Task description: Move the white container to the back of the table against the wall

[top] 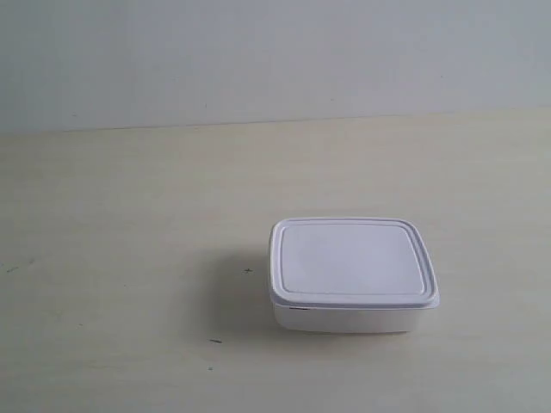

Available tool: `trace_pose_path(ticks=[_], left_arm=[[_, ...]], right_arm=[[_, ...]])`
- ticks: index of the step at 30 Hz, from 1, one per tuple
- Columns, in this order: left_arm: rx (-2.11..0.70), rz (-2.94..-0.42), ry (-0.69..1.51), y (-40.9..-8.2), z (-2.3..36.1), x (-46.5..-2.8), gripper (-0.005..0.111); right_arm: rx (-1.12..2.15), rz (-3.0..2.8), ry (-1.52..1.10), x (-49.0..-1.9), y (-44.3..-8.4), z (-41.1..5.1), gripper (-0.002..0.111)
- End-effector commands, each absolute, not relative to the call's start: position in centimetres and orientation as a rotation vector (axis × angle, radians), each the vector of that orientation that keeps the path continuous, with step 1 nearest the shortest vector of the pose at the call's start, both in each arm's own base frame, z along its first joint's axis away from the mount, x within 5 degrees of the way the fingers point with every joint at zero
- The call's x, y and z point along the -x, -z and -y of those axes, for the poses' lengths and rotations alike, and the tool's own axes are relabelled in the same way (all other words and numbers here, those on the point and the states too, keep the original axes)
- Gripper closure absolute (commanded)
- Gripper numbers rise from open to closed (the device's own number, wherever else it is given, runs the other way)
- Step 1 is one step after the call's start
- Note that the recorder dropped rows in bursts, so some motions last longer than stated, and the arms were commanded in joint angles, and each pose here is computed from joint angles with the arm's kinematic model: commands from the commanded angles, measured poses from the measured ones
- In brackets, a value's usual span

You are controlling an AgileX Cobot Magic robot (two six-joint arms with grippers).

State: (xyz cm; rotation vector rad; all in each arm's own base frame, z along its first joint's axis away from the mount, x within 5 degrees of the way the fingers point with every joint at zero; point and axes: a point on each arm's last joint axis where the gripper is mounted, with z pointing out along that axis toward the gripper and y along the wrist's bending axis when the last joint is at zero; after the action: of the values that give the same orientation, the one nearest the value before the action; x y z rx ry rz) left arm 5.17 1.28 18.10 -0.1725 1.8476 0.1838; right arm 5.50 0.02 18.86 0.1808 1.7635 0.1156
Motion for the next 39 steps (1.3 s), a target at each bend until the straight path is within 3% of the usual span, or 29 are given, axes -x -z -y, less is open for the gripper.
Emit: trace_pose_path(ticks=[1, 32, 39], left_arm=[[0.174, -1.840, -0.181, -18.1, -1.3, -5.2, 0.107], [0.169, -1.836, -0.186, -18.1, -1.3, -5.2, 0.107], [0.134, -1.581, -0.192, -20.4, -1.2, -5.5, 0.107]], right_arm=[[-0.181, -1.756, -0.111, -5.5, -18.8, 0.0, 0.108], [-0.184, -1.756, -0.115, -5.5, -18.8, 0.0, 0.108], [-0.184, -1.756, -0.115, -5.5, -18.8, 0.0, 0.108]])
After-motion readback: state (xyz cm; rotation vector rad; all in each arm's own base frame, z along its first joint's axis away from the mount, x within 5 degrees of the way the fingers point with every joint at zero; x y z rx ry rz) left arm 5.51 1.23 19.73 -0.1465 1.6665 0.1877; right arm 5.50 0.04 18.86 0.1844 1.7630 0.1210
